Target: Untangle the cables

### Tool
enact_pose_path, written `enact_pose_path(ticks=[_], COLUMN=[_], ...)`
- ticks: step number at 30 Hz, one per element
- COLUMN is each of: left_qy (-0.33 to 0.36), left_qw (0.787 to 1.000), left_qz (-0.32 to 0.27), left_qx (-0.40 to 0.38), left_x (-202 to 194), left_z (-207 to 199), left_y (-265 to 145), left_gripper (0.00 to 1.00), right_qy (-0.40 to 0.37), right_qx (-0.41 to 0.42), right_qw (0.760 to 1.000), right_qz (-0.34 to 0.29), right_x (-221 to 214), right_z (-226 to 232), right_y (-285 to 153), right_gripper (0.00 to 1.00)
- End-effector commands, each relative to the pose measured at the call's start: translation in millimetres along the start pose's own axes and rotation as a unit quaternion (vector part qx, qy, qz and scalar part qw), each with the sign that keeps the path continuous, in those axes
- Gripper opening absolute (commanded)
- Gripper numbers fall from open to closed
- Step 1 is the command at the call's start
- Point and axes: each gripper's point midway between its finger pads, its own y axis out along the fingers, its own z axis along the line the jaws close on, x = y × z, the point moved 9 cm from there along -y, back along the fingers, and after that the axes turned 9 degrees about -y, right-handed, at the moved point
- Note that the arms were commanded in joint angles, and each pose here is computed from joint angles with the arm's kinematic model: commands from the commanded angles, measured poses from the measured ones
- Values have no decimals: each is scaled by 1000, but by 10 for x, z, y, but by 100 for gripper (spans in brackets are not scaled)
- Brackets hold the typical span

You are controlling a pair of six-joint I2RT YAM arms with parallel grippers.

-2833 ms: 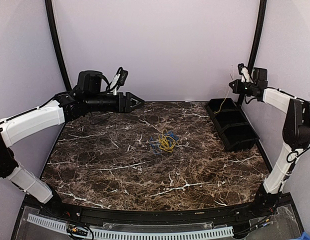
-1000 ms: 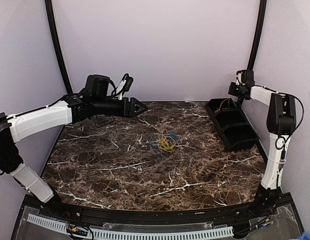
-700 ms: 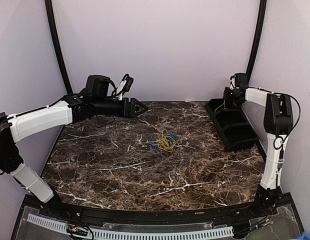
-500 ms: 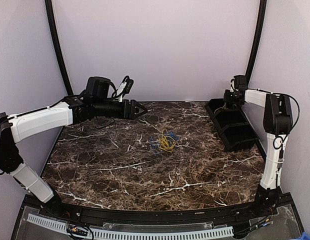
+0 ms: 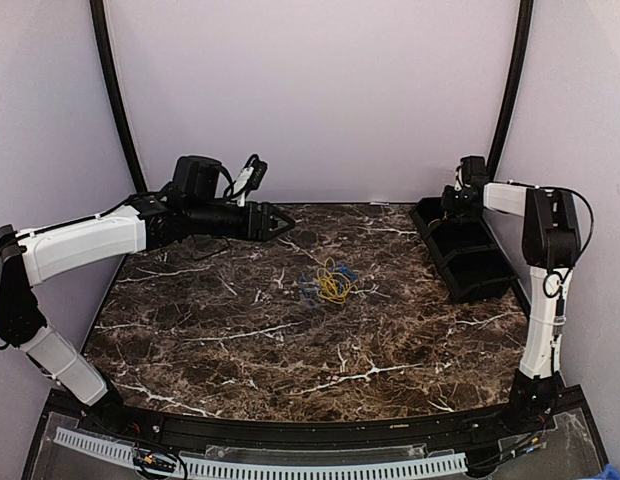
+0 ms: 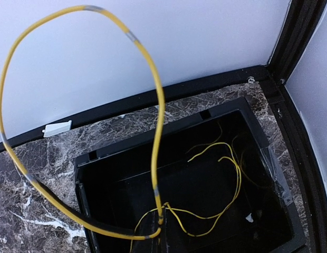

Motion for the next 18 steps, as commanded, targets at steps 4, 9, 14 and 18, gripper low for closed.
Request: enact_pose_path(ticks=[4,9,14,18], left_qy=[7,1,1,2], left_qw=[1000,1000,1000,1000], left_qz=[-20,-21,-24,-25], left_qx=[-20,-19,-18,-19], left_x=[15,-16,-23,-44], left_z=[-97,-84,-91,-81], left_y=[-123,-140,-171,-179], left_gripper=[63,63,63,63], right_qy=[17,27,30,23], right_qx=[8,18,40,37], right_qw=[999,999,998,999], right_qz=[30,36,25,9], right_x=[-177,-216,-160,-75], right_z=[-3,12,49,47], right_y=[141,187,53,-164], right_gripper=[4,4,19,35])
